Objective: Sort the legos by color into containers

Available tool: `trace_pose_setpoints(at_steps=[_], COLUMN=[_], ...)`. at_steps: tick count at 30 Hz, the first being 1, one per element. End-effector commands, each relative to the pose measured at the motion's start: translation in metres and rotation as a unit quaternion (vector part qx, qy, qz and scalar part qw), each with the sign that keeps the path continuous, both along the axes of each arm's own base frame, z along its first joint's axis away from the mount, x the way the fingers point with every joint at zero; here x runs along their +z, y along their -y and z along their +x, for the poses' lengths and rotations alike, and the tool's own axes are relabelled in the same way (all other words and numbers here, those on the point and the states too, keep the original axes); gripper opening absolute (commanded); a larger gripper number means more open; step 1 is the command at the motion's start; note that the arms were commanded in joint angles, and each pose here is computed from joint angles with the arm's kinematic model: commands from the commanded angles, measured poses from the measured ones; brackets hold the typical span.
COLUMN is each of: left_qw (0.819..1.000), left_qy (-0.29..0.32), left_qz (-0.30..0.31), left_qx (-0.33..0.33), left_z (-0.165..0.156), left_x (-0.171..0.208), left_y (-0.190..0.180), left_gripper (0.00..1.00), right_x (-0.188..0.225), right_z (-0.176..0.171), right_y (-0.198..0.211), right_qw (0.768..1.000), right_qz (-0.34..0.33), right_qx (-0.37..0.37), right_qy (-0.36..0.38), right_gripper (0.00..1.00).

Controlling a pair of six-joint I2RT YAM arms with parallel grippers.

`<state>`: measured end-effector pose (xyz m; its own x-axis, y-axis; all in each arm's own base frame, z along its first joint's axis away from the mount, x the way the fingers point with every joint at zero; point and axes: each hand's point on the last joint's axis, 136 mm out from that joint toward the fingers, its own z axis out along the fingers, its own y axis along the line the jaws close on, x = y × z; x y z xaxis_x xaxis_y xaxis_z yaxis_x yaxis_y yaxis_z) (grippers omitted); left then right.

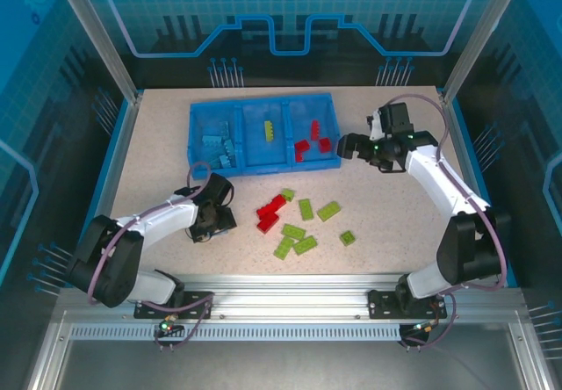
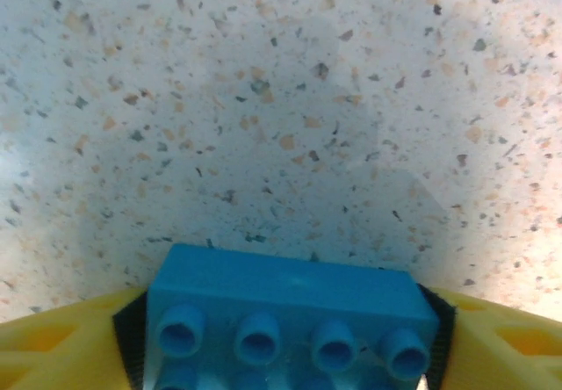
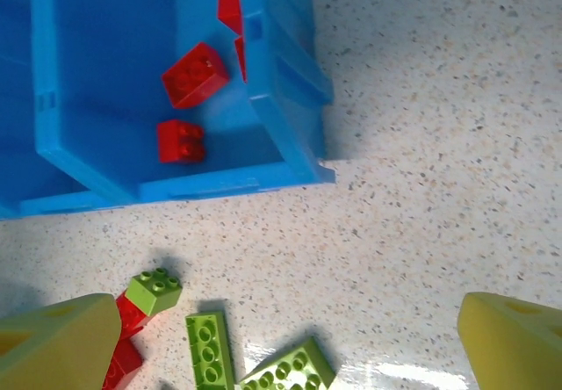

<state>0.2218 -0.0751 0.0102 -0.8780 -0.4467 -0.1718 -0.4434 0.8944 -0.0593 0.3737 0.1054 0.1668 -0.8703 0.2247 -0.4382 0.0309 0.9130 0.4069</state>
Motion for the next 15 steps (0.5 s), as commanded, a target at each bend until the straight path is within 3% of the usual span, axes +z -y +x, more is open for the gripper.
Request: trace_pose_setpoints(at_steps=[1, 4, 9, 15], left_qw=[1.000, 1.000, 0.998, 0.987], left_qy=[-0.007, 0.011, 0.062, 0.153], left_qz=[-0.018, -0.021, -0.030, -0.040], left_qx=[0.000, 0.003, 0.011, 0.006], left_z=[0.003, 0.011, 0.034, 0.089], left_x=[-0.008, 0.003, 0.040, 0.110], left_y=[0.008, 0.009, 0.006, -0.002], left_gripper=[0.68, 0.60, 0.59, 0.61], right_x=[0.003, 0.000, -0.010, -0.022], right_z=[-0.005, -0.008, -0.013, -0.024], right_y=[0.007, 0.009, 0.009, 0.006], right_qw=[1.000, 1.000, 1.000, 1.000], right_qz=[0.003, 0.003, 0.003, 0.005], right_qx=[-0.004, -0.006, -0.004, 0.005], right_qy=[0.003, 0.000, -0.008, -0.013], right_gripper=[1.00, 1.00, 1.00, 1.00])
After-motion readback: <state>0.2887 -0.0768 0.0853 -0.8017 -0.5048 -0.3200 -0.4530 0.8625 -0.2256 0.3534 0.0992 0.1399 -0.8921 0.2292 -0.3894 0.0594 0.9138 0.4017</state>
